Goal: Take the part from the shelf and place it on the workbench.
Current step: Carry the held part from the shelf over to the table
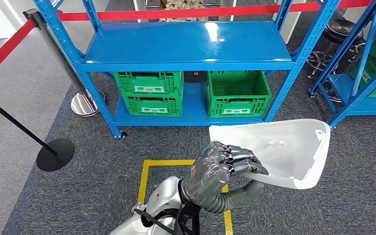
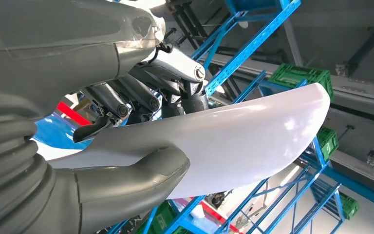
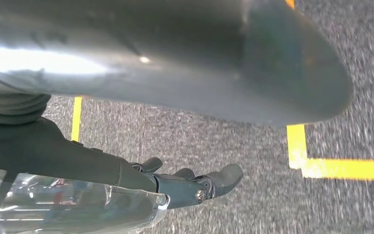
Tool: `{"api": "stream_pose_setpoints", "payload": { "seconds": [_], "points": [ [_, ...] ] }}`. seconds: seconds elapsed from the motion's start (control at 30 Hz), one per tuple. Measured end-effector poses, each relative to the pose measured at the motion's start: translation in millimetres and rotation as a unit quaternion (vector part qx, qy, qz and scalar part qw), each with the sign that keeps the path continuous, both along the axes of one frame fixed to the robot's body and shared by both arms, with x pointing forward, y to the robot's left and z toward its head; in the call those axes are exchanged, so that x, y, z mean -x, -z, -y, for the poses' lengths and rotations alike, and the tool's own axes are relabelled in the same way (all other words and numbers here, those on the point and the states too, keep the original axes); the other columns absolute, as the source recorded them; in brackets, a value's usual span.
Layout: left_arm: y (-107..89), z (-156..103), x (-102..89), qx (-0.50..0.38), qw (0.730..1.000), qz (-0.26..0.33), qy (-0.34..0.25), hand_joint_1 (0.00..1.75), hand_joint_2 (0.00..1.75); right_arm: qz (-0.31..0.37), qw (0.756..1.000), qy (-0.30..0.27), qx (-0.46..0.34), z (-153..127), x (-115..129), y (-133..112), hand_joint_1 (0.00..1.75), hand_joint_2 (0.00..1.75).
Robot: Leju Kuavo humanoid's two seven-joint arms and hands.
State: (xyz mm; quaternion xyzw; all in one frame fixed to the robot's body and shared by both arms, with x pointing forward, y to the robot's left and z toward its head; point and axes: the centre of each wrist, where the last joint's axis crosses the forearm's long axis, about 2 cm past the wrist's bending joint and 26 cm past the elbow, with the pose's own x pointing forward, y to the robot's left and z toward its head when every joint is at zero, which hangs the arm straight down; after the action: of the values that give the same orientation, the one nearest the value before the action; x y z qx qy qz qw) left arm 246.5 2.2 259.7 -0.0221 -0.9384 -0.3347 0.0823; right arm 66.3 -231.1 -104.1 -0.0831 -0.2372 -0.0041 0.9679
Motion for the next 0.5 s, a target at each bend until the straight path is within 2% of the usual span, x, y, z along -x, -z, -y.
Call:
{"api": "stream_pose_setpoints", "payload": {
  "seconds": [0.33, 0.5],
  "points": [
    [2.3, -1, 0.6, -0.004, 1.000, 0.003, -0.002, 1.75, 1.75, 0.009, 1.000, 0.000, 0.001, 2, -2, 0, 0.00, 0.00],
    [2.6, -1, 1.1, -0.006, 1.000, 0.007, -0.005, 1.75, 1.75, 0.016, 1.000, 0.005, -0.002, -4, -11, -2, 0.00, 0.00]
  ]
}}
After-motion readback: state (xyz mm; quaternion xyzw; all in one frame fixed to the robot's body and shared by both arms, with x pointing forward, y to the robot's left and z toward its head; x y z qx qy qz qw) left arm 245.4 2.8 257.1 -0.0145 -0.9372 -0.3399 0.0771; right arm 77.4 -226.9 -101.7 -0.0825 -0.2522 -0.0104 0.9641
